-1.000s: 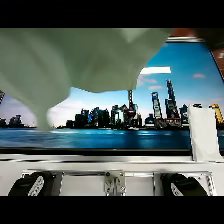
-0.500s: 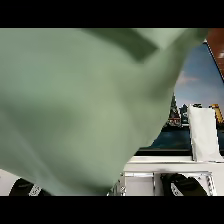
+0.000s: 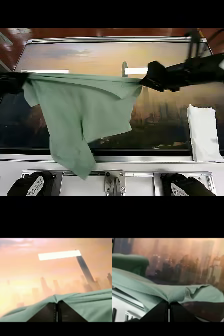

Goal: Fold the shirts.

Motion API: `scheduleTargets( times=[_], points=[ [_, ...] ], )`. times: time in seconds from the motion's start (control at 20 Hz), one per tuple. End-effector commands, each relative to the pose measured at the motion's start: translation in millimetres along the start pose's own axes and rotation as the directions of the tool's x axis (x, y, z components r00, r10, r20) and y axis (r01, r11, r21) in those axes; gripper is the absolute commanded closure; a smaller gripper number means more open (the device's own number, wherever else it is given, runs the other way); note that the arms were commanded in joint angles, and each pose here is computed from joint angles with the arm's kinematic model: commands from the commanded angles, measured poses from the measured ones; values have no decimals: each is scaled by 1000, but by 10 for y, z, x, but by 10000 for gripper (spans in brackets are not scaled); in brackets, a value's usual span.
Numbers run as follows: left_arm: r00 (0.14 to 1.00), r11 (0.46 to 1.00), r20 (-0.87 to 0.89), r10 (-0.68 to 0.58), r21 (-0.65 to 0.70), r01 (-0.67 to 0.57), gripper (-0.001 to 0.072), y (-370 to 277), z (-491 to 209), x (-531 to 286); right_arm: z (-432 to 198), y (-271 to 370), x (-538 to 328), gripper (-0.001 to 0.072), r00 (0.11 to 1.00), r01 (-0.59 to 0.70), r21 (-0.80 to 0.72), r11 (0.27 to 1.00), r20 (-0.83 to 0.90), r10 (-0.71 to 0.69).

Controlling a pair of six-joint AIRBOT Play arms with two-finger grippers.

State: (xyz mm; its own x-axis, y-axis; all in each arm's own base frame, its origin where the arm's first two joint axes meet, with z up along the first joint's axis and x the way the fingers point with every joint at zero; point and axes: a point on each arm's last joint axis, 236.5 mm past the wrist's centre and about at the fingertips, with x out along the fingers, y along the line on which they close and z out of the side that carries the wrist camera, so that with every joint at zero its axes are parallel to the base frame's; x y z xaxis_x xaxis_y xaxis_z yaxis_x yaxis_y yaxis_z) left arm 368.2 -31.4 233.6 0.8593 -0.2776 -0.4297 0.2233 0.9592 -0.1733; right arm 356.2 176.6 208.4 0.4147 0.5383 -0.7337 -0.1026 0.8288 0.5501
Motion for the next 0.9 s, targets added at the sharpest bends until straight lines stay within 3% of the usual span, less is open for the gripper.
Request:
scheduleTargets(
  times=[0.0,0.15,0.55,0.6,0.65,0.7,0.8,0.85],
  points=[
    [997,962,-65,-33,-273,14,668,301,-567,791,692,-1601,654,642,852,514,-38,857,138,-505],
    [993,905,-82,-84,-423,41,668,372,-762,1219,927,-1796,1238,642,859,473,75,878,182,-479],
    [947,875,-264,-182,-483,33,668,196,-1521,1778,551,-1851,2315,632,950,298,275,914,9,-312],
    [946,868,-266,-186,-496,31,622,286,-1480,1715,591,-1804,2274,564,953,286,247,926,23,-301],
    [941,865,-274,-198,-501,36,412,404,-1415,1612,665,-1774,2159,314,953,285,199,938,42,-299],
    [934,856,-291,-208,-516,30,185,547,-1353,1479,750,-1752,2007,121,953,287,138,948,61,-298],
    [903,810,-368,-223,-585,-39,174,896,-1310,1059,924,-1780,1559,115,943,318,30,948,97,-320],
    [869,791,-435,-234,-605,-90,228,1054,-1389,772,1002,-1853,1280,116,929,350,20,937,125,-350]
  ],
)
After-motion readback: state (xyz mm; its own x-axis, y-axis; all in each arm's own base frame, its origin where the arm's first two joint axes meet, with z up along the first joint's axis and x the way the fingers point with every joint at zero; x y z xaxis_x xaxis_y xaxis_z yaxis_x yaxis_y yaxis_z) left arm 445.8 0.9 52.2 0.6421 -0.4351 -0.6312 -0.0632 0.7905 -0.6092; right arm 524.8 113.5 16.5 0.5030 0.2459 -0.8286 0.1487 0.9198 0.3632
